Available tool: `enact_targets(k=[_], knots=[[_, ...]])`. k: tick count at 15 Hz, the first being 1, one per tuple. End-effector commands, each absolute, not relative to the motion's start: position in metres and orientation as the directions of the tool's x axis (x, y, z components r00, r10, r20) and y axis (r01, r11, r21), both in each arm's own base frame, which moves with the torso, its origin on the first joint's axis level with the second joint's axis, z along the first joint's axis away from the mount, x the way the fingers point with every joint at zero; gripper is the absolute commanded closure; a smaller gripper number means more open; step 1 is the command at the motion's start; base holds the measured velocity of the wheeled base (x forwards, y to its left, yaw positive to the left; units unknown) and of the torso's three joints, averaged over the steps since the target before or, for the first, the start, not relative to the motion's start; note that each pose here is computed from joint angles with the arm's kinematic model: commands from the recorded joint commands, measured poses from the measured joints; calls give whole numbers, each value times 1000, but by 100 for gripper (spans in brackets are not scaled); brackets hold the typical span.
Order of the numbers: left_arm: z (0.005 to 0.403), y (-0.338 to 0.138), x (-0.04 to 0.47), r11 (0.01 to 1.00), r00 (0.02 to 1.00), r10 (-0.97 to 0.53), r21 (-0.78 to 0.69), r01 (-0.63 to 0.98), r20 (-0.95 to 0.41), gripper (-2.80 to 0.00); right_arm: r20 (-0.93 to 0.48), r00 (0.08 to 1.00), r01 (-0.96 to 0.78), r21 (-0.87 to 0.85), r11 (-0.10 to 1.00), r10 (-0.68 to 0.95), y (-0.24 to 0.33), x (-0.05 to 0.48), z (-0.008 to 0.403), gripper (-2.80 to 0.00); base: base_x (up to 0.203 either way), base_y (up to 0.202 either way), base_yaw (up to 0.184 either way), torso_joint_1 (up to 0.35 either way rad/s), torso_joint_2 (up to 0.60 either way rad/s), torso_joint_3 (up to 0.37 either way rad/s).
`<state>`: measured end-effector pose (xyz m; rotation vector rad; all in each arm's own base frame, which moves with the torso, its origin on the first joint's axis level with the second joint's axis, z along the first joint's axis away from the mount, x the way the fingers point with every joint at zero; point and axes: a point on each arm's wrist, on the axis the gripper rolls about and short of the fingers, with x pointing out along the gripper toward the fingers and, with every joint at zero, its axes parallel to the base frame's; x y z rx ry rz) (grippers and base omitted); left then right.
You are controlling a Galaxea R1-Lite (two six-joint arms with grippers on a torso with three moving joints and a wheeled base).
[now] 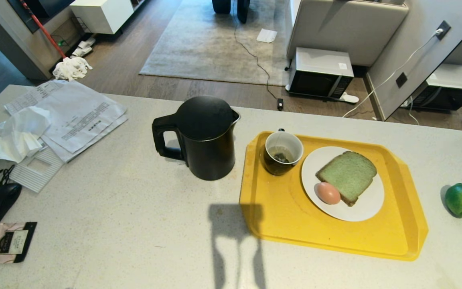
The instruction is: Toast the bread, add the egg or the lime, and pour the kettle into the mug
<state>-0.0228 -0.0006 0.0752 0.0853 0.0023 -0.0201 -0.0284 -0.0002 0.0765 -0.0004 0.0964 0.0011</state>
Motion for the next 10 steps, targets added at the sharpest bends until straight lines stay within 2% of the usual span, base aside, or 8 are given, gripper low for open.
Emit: enact_targets(k=[1, 5, 10], knots=[[75, -1, -23, 996, 1000, -17, 83, 18, -5, 0, -98, 995, -2, 0, 1000, 2, 0, -28, 76, 0, 0, 0, 0, -90, 154, 85], [75, 0, -23, 997, 1000, -15, 77, 16, -5, 0, -98, 995, -2, 0, 1000, 2, 0, -28, 76, 0, 0, 0, 0, -62, 128, 86], [75, 0, -23, 998, 1000, -14, 54, 14, -5, 0, -98, 995, -2, 0, 1000, 2, 0, -28, 76, 0, 0, 0, 0, -66, 146, 245]])
